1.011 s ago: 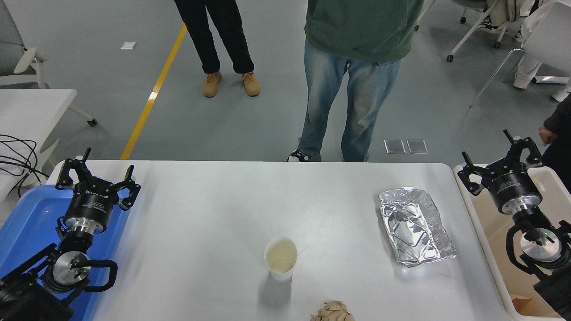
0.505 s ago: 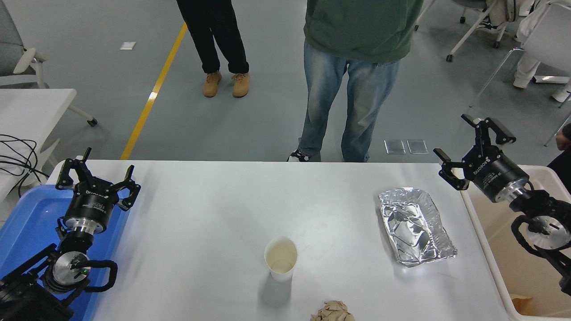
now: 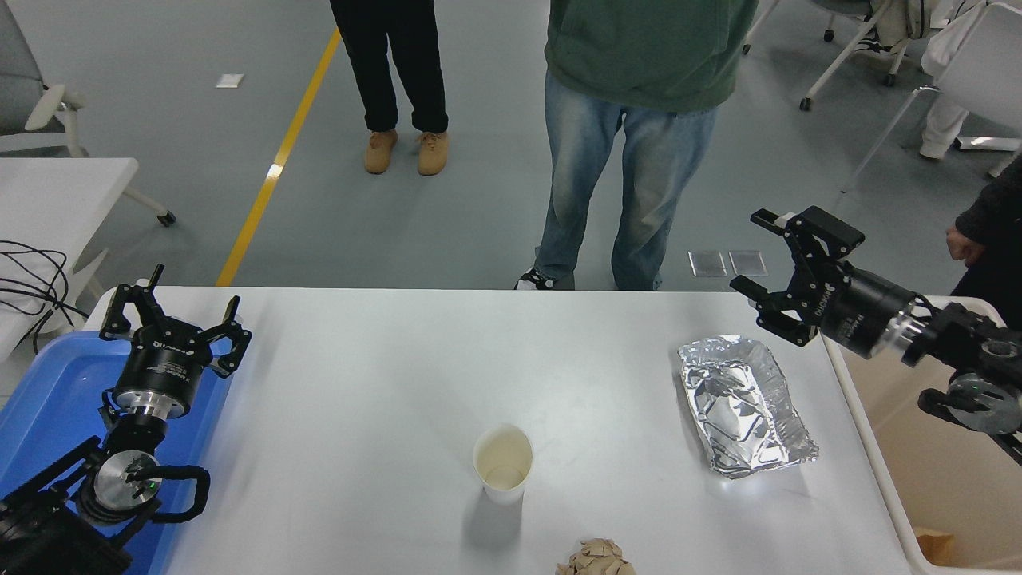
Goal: Clean the table surface
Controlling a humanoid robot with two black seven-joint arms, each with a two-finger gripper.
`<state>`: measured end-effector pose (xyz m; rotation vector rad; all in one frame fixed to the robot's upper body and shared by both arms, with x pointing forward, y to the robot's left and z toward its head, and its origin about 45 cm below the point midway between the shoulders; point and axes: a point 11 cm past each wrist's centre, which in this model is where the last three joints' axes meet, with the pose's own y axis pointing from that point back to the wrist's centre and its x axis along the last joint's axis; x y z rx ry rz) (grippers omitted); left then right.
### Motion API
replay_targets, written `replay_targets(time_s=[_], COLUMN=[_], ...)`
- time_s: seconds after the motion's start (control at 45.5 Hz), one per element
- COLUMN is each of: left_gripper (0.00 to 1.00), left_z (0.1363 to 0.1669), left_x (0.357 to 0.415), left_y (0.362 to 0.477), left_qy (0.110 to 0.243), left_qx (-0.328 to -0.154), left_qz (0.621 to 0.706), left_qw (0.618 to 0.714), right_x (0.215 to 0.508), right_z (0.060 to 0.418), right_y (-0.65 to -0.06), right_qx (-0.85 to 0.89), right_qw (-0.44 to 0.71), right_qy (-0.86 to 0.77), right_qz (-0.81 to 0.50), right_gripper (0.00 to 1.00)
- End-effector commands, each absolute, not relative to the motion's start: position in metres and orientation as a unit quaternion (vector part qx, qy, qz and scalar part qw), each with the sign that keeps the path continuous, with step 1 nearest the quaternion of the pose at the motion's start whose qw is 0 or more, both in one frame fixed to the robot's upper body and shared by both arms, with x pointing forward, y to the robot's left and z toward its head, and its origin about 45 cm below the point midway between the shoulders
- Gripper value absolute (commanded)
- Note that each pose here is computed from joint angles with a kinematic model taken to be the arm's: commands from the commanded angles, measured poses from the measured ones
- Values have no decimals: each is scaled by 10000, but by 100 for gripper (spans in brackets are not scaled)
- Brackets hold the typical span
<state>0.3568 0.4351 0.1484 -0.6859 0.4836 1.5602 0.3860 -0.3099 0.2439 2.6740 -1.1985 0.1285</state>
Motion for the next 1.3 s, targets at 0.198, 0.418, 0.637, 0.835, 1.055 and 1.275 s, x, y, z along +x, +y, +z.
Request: replay_targets(time_s=[0.198, 0.418, 0.637, 0.835, 1.055, 1.275], left_gripper=[99, 99, 99, 99, 99, 99], left_z=[1484, 1484, 1484, 1484, 1484, 1484], left_x=[3568, 3568, 3568, 3568, 3568, 3568], left_y=[4352, 4352, 4352, 4352, 4352, 4352], left_qy=[2114, 2114, 2114, 2114, 2114, 2114], left_qx=[-2997, -2997, -2997, -2997, -2997, -2997], left_qz=[6821, 6821, 6821, 6821, 6821, 6821], left_qw=[6326, 6326, 6326, 6326, 6326, 6326], right_x=[3495, 3457, 3379, 3379, 3462, 3515], right_z=[2390, 2392, 2290, 2142, 1898, 1803], right_y=[-2214, -1705, -1461, -1344, -1231, -1312], right_qx=[9251, 9200, 9077, 8750, 8500, 8420], right_qw=[2607, 2817, 2972, 3273, 3746, 3948], right_qy=[-1578, -576, -38, 291, 530, 542], right_qz=[2265, 2662, 2961, 3557, 3665, 3636], right_gripper=[99, 99, 99, 99, 99, 99])
